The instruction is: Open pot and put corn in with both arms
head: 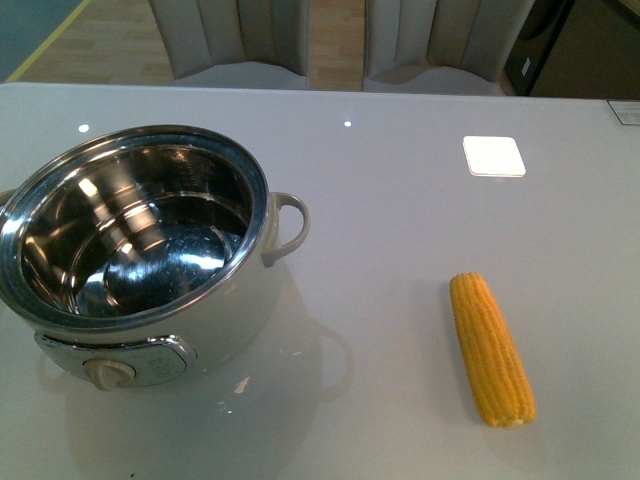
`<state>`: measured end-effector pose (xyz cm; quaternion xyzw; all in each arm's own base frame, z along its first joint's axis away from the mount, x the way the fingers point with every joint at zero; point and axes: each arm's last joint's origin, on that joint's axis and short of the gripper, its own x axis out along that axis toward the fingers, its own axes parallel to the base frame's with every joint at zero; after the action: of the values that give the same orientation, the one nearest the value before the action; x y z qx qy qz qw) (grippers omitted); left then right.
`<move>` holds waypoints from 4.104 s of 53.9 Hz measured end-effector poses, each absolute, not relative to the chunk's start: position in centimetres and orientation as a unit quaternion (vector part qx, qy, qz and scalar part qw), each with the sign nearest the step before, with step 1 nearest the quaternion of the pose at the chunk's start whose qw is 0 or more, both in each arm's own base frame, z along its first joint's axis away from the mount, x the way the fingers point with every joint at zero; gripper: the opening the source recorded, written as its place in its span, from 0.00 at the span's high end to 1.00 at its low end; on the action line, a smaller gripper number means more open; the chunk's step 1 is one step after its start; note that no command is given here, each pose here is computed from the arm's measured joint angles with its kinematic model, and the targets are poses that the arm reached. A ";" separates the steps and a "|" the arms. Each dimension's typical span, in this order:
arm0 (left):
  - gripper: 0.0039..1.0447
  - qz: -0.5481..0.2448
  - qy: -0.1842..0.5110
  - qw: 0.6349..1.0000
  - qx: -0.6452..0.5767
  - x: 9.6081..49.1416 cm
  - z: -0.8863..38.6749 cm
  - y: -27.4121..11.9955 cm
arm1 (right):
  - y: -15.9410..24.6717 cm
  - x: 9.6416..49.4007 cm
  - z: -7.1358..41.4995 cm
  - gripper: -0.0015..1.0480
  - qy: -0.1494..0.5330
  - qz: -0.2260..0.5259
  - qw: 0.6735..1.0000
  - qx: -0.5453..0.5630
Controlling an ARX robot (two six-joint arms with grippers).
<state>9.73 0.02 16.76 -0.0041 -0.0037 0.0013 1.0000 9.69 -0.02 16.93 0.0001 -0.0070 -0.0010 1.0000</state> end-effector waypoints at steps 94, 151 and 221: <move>0.07 0.001 -0.004 1.000 -0.003 9.7 16.8 0.0 | 7.1 24.8 4.3 0.08 0.468 0.100 0.874 -0.080; 0.07 0.001 -0.004 1.000 -0.003 9.7 16.8 0.0 | 9.2 27.5 0.1 0.70 0.520 0.111 0.842 -0.084; 0.07 0.001 -0.004 1.000 -0.003 9.7 16.8 0.0 | 27.1 34.6 15.6 0.82 0.432 0.270 0.853 0.114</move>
<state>9.72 0.02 16.77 -0.0033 -0.0045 0.0013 1.0000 34.60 27.12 15.56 0.1137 0.4316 0.2704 0.8531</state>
